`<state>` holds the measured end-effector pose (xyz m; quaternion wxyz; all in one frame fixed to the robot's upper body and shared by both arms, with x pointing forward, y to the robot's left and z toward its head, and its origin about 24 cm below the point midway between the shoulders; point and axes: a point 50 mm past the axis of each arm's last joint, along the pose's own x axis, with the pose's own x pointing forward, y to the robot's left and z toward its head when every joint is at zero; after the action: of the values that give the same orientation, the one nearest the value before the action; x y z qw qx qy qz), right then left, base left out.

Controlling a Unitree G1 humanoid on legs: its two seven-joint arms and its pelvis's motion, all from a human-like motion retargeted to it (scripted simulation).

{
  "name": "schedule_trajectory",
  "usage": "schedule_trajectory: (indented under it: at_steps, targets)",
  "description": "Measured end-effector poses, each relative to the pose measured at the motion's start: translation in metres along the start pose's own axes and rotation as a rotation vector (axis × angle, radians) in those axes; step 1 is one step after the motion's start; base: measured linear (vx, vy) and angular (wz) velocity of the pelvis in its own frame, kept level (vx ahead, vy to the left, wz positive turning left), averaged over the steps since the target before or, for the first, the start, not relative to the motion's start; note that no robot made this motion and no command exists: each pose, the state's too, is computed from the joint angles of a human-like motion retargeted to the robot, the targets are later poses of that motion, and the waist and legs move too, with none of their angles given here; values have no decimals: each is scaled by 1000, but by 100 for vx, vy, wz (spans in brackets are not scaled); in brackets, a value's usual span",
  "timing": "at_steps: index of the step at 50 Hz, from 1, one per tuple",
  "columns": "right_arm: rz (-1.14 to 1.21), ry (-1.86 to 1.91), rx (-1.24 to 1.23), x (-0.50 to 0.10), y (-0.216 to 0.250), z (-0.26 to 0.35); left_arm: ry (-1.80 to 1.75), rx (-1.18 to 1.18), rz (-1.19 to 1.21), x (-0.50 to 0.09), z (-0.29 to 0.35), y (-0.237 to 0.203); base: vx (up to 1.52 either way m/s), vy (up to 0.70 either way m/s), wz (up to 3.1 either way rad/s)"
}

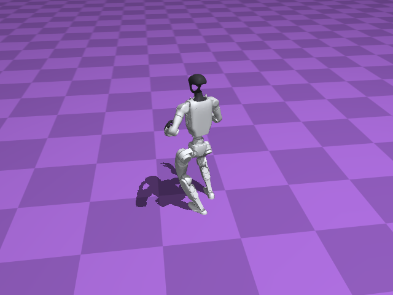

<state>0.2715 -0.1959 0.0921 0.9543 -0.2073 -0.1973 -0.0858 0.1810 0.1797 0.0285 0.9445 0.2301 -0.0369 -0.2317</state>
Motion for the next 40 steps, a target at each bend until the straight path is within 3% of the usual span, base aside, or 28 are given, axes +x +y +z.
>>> schedule_trajectory:
  at_steps: [8,14,17,21,28,33,40]
  targets:
    - [-344,-620,196,48,-59,136,370,-262,-114,-85,-42,-27,6,0,-15]
    - [-516,-711,241,38,-87,151,417,-458,-24,-104,-40,-26,7,-1,5]
    - [-575,-581,205,33,-93,123,345,-500,55,-93,-33,-17,0,0,0]
    - [-565,-180,88,14,-83,39,200,-474,175,-61,-21,5,0,2,23]
    - [-175,708,-223,-111,-27,-122,-111,-288,402,6,17,50,-8,3,26]
    - [139,1082,-341,-202,-4,-156,-379,-120,586,26,69,90,-10,0,13]
    - [277,1386,-396,-279,-23,-161,-697,81,776,10,135,127,-4,-1,5]
